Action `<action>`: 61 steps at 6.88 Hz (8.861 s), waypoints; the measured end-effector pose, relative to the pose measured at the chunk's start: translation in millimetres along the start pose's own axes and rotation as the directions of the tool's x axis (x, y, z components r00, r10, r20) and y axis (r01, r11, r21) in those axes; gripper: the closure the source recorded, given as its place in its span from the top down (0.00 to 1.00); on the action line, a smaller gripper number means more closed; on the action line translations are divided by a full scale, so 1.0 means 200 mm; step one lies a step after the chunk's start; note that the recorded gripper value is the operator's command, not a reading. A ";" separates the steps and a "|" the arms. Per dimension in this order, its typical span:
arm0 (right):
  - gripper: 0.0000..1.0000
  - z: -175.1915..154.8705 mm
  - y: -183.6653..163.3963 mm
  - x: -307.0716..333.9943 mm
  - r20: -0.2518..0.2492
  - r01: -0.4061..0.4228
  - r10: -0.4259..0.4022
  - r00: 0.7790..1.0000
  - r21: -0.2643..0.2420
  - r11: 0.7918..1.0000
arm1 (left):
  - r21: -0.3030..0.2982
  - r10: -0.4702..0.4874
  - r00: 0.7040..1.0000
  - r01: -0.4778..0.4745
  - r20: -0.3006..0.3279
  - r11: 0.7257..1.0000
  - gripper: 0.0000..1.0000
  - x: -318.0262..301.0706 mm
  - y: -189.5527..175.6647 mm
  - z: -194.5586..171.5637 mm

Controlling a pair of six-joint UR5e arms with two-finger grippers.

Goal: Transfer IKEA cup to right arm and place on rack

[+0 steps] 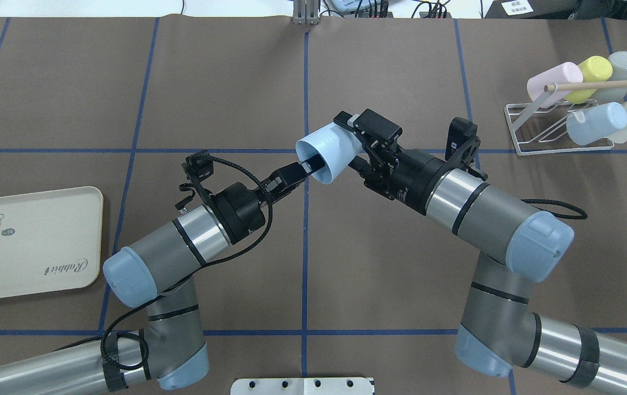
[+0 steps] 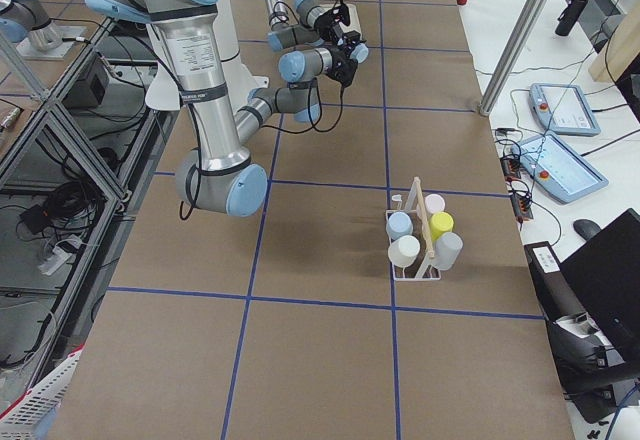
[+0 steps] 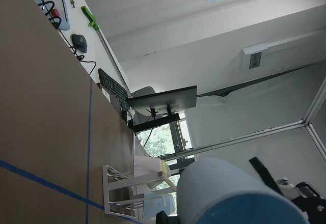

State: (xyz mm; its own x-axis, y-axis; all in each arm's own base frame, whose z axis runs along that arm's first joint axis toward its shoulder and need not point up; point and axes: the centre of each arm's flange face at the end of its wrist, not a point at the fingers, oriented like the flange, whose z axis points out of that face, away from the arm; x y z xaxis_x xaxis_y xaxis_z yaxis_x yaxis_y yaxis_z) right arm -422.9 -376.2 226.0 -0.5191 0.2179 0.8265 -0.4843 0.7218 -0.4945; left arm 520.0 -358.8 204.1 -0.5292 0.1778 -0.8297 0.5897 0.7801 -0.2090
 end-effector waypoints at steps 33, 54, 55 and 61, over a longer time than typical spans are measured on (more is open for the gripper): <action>0.00 -0.38 -1.26 0.19 -0.879 0.981 -0.437 0.190 0.148 0.129 | -0.616 0.705 0.198 -0.364 0.681 0.698 1.00 0.35 -0.92 -0.16; 1.00 -0.55 -1.37 0.58 -0.910 0.985 -0.413 0.045 -0.029 0.173 | -0.708 0.746 0.187 -0.237 0.639 0.666 1.00 0.27 -1.31 -0.43; 1.00 -0.55 -1.37 0.58 -0.909 0.985 -0.414 0.046 -0.028 0.172 | -0.707 0.745 0.187 -0.236 0.641 0.667 1.00 0.26 -1.31 -0.43; 1.00 -0.55 -1.31 0.35 -0.864 0.960 -0.491 0.111 -0.035 0.279 | -0.719 0.757 0.170 -0.239 0.631 0.653 1.00 0.26 -1.36 -0.44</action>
State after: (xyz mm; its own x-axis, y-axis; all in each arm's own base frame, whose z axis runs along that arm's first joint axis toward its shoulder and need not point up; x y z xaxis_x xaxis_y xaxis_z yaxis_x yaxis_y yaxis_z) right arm -254.1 -478.5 442.6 0.7889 0.2374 0.5668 -0.6081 0.4336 0.6649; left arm 278.6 -508.7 263.6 0.7417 0.2423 -0.6255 0.0726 0.8980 0.4340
